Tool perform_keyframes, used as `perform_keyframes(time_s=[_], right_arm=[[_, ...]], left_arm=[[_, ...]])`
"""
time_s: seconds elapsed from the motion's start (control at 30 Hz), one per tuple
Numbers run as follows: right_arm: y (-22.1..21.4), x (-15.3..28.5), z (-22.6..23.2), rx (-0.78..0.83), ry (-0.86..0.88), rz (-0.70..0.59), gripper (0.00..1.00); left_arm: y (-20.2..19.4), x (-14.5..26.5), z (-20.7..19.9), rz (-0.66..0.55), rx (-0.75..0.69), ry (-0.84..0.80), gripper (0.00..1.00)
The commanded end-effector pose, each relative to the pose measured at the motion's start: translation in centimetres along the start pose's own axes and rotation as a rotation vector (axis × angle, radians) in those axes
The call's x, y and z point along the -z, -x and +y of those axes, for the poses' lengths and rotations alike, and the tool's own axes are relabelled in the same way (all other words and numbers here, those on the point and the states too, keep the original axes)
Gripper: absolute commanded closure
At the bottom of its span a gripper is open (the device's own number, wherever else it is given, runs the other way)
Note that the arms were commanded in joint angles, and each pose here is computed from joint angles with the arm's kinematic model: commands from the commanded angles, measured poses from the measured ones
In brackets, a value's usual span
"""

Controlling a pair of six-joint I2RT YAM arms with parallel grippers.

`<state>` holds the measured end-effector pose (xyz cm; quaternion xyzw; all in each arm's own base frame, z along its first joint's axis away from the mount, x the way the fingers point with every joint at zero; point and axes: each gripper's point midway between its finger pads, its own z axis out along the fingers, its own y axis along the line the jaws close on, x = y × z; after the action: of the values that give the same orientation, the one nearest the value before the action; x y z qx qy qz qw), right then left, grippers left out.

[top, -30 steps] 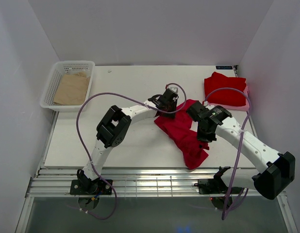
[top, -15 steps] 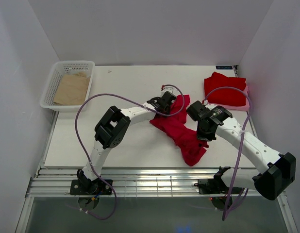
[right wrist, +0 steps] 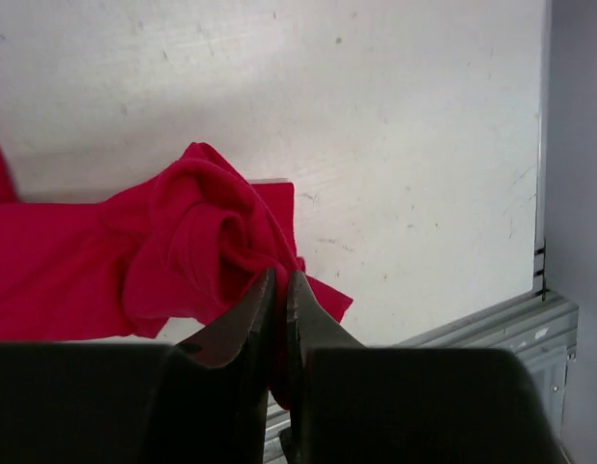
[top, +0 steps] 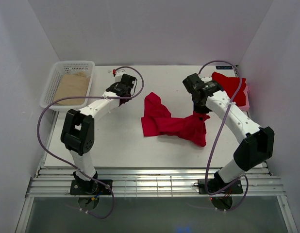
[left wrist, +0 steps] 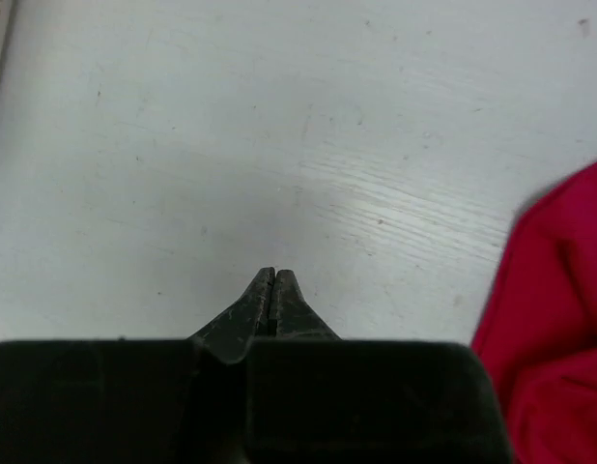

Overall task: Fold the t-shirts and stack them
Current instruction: Flatten out the tshirt

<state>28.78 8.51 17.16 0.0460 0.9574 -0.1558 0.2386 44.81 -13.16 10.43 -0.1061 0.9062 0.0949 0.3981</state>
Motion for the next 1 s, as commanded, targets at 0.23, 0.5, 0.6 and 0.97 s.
perform_keyframes(time_s=[0.23, 0.5, 0.6, 0.97], right_arm=[[-2.0, 0.0, -2.5, 0.052, -0.033, -0.003, 0.92], [-5.6, -1.3, -2.7, 0.046, -0.016, 0.056, 0.92], [-5.3, -1.1, -2.7, 0.037, -0.011, 0.047, 0.92], [-5.6, -0.8, -2.7, 0.028, 0.005, 0.050, 0.92]], left_arm=[[0.5, 8.3, -4.6, 0.003, 0.108, -0.281, 1.00], [-8.3, 7.4, -8.9, 0.155, -0.024, -0.279, 0.66], [-8.7, 6.6, -8.8, 0.151, -0.025, -0.255, 0.32], [-9.7, 3.6, -10.9, 0.145, -0.089, -0.264, 0.37]])
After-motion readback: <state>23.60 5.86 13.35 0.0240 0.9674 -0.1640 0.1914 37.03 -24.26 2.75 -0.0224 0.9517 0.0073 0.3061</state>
